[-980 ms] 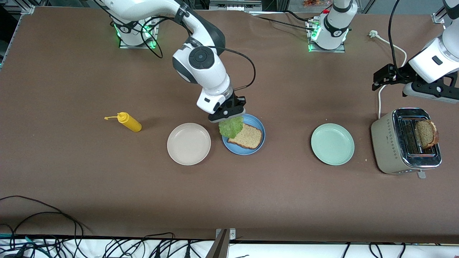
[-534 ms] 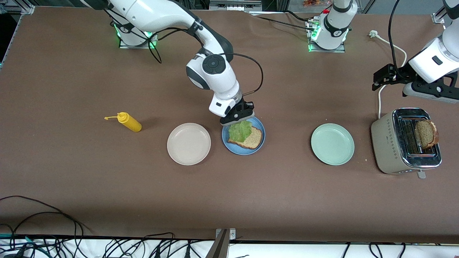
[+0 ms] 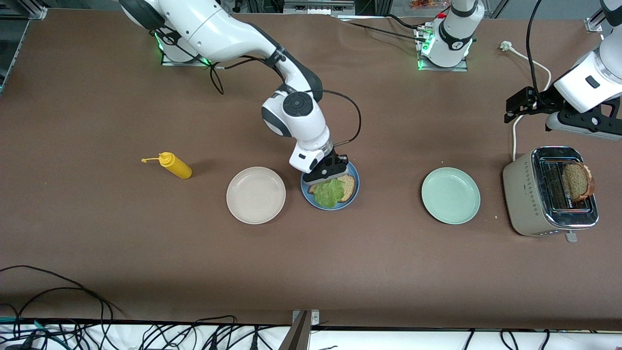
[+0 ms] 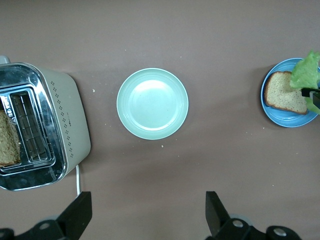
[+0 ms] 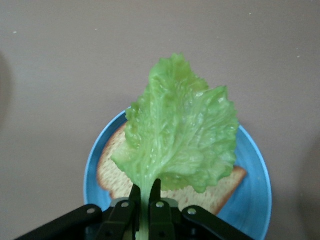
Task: Make sandwich in blue plate with both arms
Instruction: 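Lower the lettuce onto the bread and open the right gripper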
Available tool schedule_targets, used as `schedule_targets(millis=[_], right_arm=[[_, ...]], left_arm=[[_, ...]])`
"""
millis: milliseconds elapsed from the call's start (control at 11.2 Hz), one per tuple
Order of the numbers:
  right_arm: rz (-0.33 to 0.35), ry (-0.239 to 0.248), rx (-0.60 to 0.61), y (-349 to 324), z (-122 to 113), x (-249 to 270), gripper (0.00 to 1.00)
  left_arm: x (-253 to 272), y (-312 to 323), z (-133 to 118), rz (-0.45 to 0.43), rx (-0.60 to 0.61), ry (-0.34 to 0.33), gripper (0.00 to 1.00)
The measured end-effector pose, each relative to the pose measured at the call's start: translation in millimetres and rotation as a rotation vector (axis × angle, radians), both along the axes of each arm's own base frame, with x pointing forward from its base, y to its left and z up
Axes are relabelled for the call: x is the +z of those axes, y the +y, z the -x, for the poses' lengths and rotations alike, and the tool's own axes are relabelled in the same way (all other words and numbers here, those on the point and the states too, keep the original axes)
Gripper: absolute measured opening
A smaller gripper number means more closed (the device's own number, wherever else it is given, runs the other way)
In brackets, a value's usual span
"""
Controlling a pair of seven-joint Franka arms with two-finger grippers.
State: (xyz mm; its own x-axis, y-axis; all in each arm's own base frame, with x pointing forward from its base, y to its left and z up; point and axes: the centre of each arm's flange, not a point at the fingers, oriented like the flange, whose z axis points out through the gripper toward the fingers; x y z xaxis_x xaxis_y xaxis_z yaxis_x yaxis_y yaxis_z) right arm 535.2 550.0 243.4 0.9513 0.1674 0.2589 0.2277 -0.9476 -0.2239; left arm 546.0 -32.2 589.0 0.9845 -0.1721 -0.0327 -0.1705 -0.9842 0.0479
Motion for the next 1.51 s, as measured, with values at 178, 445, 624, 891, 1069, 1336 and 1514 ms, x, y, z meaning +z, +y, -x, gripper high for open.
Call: schedule_targets(millis=[178,445,624,891,1069,1336,1514], right_arm=[[-0.001,-0.005,-0.009,-4,-5,-19,0.09],[-0.003,0.002,-0.019,-3,-4,-25,0.09],[-0.008,0.006,-0.03,0,-3,-24,0.09],[-0.002,0.013,-0.033,1,0,-26,0.09],[-0.01,0.035,-0.052,4,3,-29,0.09],[-0.012,0.047,-0.061,5,5,-32,0.09],[-0.012,0.048,-0.062,5,5,-32,0.12]], left_arm=[[0,0,0,0.0,0.0,0.0,1.0],[0,0,0,0.0,0.0,0.0,1.0],[0,0,0,0.0,0.0,0.0,1.0],[0,0,0,0.0,0.0,0.0,1.0],[0,0,0,0.0,0.0,0.0,1.0],[0,0,0,0.0,0.0,0.0,1.0],[0,0,0,0.0,0.0,0.0,1.0]])
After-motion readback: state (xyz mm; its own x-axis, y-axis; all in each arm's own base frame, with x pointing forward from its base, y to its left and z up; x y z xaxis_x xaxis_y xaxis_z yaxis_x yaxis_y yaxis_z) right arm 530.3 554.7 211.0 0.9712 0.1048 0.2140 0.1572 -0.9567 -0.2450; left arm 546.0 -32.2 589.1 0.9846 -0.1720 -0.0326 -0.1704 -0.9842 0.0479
